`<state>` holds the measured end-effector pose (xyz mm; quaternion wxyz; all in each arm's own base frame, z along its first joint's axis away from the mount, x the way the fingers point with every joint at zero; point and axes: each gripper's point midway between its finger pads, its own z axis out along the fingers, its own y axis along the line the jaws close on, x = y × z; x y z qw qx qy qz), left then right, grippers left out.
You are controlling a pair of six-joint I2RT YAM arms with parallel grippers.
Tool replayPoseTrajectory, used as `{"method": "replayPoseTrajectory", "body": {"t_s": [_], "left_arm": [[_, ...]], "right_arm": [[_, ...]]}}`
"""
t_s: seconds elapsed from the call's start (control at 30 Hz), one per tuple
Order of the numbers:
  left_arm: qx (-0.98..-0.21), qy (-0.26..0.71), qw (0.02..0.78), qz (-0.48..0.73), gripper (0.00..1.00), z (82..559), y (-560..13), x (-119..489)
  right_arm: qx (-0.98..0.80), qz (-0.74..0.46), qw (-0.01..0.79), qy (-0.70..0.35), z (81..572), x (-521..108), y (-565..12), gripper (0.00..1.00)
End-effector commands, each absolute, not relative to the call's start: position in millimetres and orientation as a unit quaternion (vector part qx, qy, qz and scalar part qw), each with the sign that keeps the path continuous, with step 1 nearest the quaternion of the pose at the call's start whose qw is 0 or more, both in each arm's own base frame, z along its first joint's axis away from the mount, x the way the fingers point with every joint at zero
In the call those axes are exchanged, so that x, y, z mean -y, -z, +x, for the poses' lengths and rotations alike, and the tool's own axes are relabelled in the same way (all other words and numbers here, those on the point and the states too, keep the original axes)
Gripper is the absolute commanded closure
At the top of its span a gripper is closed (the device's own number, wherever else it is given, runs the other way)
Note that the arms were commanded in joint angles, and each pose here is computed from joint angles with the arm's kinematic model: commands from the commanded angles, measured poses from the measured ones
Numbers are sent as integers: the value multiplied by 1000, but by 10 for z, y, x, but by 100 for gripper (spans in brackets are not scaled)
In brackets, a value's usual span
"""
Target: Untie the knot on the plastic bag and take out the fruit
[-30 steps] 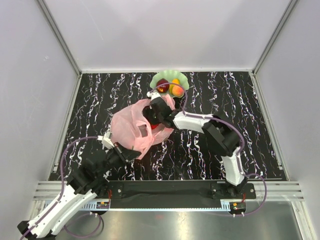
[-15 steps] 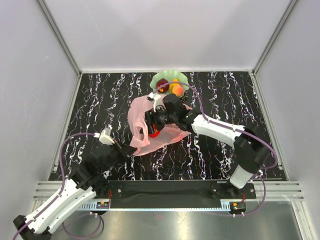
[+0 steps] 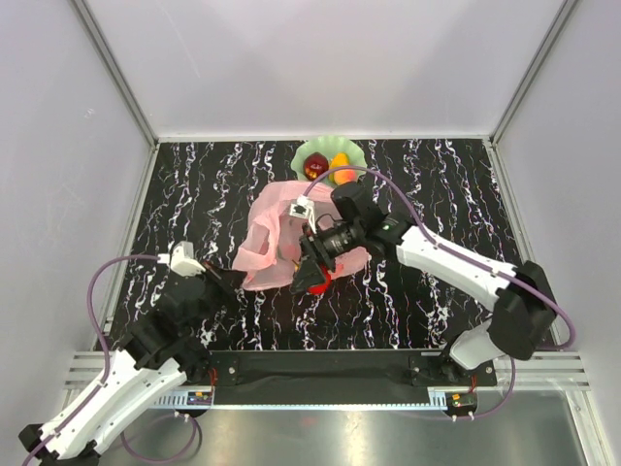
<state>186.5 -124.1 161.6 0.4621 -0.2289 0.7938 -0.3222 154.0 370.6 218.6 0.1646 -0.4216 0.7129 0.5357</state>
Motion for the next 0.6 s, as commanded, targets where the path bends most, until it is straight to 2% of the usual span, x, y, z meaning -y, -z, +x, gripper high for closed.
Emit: {"method": "replayPoseTrajectory", "body": {"t_s": [0.0, 0.1, 0.17, 0.23, 0.27, 0.33, 0.37, 0.43, 0.47, 0.57], "left_arm": [[-797, 282, 478, -237, 100, 1909, -1631, 1101], [-805, 283, 463, -238, 100, 1843, -1537, 1096], [-791, 297, 474, -248, 100, 1789, -1604, 1025], [-789, 291, 477, -255, 100, 1712, -1601, 919], [-777, 295, 490, -263, 100, 1678, -1681, 838], [-779, 286, 493, -261, 100, 1579, -1760, 723], [-780, 283, 492, -262, 100, 1545, -1784, 687], [-783, 301, 484, -250, 100, 1492, -1887, 742], [-788, 309, 474, -242, 100, 1458, -1900, 787], [-801, 287, 463, -250, 100, 1427, -1936, 731]], "right_arm": [[-573, -496, 123, -640, 971, -3485, -2936, 84], [-511, -520, 116, -675, 809, -3392, -3303, 91], [-484, -531, 148, -679, 838, -3424, -3535, 100], [-500, -517, 176, -672, 947, -3497, -3647, 100], [-516, -502, 222, -657, 1112, -3592, -3782, 100], [-563, -465, 261, -631, 1410, -3685, -3804, 100], [-590, -429, 316, -606, 1734, -3713, -3914, 100], [-628, -375, 356, -582, 2138, -3712, -3957, 100], [-647, -330, 403, -557, 2500, -3603, -4062, 100], [-674, -236, 473, -516, 3131, -3396, -4173, 100]]}}
